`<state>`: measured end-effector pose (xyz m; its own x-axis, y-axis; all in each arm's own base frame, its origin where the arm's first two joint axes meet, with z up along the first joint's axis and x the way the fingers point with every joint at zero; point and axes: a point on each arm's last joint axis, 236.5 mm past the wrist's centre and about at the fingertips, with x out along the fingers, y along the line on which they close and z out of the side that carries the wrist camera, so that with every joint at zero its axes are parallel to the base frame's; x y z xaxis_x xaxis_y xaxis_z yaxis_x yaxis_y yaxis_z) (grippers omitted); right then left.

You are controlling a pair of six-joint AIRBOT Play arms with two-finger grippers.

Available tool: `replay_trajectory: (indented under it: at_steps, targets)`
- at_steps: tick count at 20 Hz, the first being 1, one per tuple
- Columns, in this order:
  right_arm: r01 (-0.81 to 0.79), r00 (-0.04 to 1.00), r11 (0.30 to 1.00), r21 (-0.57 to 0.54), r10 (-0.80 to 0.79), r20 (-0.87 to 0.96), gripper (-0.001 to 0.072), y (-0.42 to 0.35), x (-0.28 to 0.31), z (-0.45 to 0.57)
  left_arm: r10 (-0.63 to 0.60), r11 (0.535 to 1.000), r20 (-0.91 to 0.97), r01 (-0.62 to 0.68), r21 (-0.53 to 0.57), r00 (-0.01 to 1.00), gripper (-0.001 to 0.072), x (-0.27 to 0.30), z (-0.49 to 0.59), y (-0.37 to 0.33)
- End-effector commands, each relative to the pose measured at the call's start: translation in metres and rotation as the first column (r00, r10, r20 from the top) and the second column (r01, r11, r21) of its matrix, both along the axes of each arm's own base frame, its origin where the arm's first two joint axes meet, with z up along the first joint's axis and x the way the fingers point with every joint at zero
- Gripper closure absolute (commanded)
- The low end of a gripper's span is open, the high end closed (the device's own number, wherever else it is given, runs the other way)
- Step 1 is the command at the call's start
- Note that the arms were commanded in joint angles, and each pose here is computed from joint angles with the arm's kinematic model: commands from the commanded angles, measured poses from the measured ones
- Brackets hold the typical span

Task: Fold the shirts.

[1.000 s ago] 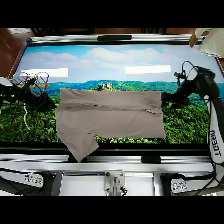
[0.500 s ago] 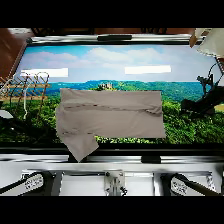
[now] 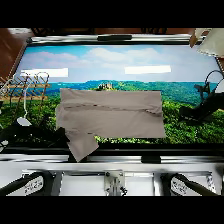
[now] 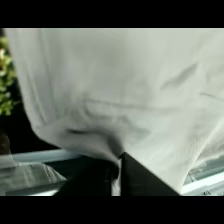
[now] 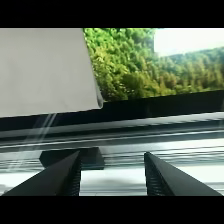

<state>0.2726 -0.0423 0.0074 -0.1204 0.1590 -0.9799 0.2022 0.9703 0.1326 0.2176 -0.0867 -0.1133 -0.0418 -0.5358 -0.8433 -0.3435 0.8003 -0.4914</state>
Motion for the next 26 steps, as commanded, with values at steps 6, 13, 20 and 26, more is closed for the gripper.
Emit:
replay_trajectory:
  at_steps: [6,13,20,26]
  targets:
    - [0.116,0.993,0.978,0.172,-0.110,-0.041,0.0210,0.048,-0.020,-0.082,-0.014,0.999,0.106,0.010,0.044,0.994,0.0673,0.014,0.008,-0.002]
    - [0.127,0.992,0.978,0.167,-0.125,-0.024,0.0210,0.059,-0.010,-0.124,-0.020,0.998,0.211,0.008,0.057,0.977,0.0673,0.023,0.033,-0.001]
    - [0.054,0.994,0.990,0.133,-0.066,0.085,0.0646,0.092,0.016,-0.121,-0.010,0.998,0.287,-0.010,0.069,0.958,0.0673,0.039,0.053,0.005]
    - [-0.028,0.908,0.999,0.024,0.016,0.419,0.0647,0.071,0.100,-0.037,-0.008,0.994,0.495,-0.047,0.098,0.869,0.0674,0.121,0.142,0.037]
